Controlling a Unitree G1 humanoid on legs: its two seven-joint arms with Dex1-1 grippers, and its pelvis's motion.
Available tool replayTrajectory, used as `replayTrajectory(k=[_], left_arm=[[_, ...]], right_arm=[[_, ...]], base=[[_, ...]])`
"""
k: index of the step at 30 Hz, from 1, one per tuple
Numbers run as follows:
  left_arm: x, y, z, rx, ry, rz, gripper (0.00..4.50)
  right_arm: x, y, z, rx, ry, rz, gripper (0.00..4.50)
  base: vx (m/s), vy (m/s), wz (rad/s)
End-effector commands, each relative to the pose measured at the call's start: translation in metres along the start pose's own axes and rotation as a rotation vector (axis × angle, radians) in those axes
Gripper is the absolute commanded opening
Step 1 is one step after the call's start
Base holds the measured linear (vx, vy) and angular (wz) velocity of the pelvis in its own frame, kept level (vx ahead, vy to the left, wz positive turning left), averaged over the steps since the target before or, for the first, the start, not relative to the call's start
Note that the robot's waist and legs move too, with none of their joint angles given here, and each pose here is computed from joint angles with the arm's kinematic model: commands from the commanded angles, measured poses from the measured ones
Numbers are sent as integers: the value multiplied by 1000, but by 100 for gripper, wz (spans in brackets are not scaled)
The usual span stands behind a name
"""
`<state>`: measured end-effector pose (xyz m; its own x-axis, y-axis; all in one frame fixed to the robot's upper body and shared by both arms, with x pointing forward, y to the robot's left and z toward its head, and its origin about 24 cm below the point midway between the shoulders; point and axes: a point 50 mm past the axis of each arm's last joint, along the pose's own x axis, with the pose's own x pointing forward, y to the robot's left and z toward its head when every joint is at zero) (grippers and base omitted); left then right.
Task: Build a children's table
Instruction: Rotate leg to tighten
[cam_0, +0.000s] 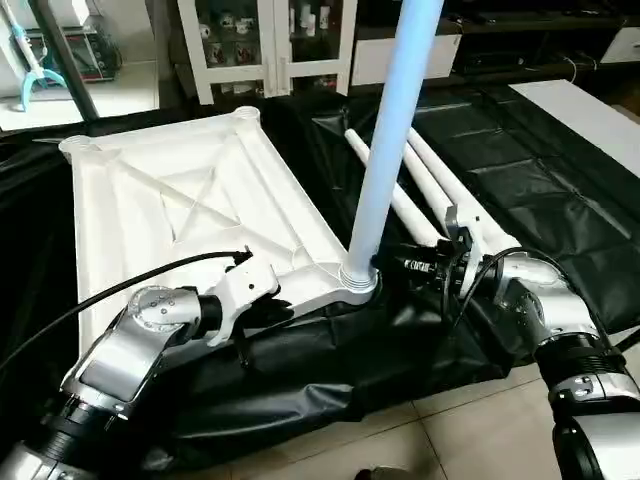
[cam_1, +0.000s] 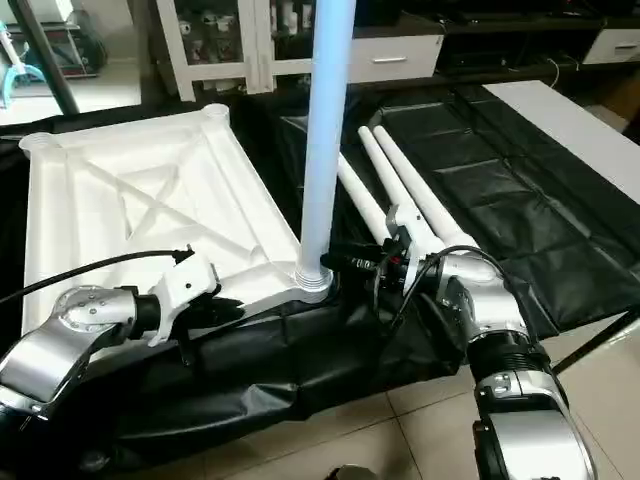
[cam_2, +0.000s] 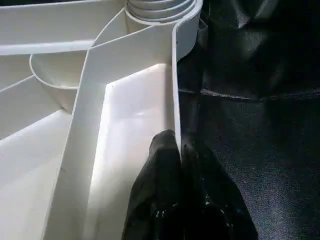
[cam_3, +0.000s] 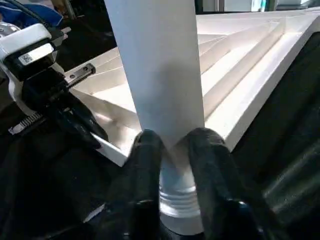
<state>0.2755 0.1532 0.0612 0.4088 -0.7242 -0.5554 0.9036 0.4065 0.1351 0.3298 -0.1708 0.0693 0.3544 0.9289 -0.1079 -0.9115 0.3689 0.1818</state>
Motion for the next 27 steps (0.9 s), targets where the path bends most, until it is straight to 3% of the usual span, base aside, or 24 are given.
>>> replayTrajectory(k=[1,5,6,9,16,24,27], left_arm=[[13,-21,-6,-4,33,-119,0],[13,-21,-7,-2,37,-120,0],[12,-22,-7,-2,38,-121,0],[12,-22,-8,0,41,-123,0],[13,-24,-6,3,38,-127,0],[16,-29,-4,11,32,-140,0],[17,-29,-3,13,31,-142,0]], right_arm=[[9,1,0,-12,14,16,57],[7,0,2,-14,-3,11,57],[6,0,3,-11,-5,16,82],[4,-1,4,-5,-15,20,89],[3,-1,7,-9,-15,36,165],[13,-1,6,-42,11,34,231],[21,-2,6,-65,14,15,231]], base=[[0,0,0],[0,0,0],[0,0,0],[0,0,0],[0,0,0],[0,0,0],[0,0,0]])
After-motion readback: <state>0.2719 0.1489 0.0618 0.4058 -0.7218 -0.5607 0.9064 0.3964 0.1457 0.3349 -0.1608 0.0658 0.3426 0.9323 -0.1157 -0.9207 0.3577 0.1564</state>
